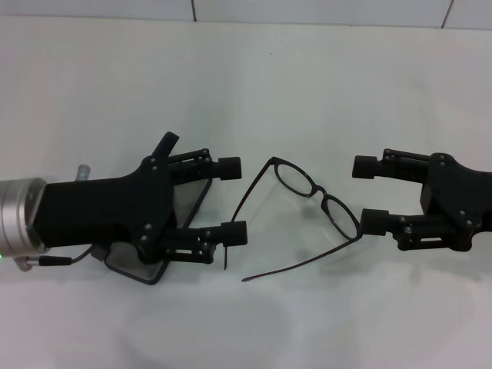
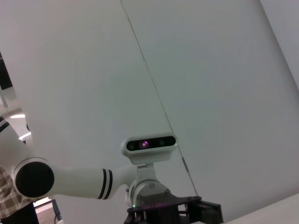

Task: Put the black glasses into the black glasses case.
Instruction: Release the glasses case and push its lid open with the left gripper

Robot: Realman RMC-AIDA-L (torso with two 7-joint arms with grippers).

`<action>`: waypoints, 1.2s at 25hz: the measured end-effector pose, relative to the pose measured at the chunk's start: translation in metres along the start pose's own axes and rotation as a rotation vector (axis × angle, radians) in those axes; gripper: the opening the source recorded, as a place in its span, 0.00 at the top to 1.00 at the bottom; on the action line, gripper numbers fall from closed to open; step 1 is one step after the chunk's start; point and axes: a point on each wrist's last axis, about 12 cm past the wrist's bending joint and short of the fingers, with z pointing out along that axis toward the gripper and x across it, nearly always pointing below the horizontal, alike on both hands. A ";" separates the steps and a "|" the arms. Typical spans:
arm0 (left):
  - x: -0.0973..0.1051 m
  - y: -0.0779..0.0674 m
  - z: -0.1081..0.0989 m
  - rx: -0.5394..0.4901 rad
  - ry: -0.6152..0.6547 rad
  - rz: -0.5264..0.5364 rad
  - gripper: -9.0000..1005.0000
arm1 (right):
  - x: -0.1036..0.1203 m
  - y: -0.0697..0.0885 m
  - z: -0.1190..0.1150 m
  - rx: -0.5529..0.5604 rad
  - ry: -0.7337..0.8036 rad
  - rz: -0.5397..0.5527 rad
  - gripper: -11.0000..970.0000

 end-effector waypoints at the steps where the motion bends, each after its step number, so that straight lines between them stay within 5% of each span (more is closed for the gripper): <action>1: 0.000 0.000 0.000 -0.001 0.000 -0.001 0.13 | 0.000 0.000 0.000 0.001 -0.001 0.001 0.13; 12: 0.001 0.000 0.000 -0.017 -0.023 -0.014 0.14 | 0.002 0.001 -0.001 0.006 -0.019 0.002 0.13; 19: -0.044 0.009 -0.001 -0.153 0.033 -0.076 0.15 | 0.007 0.005 -0.023 0.106 -0.091 -0.022 0.13; 25: -0.110 -0.002 0.004 -0.449 0.314 -0.114 0.15 | 0.020 0.018 -0.054 0.246 -0.158 -0.029 0.13; 30: -0.112 0.002 0.011 -0.683 0.529 -0.216 0.22 | 0.027 0.023 -0.063 0.295 -0.194 -0.035 0.13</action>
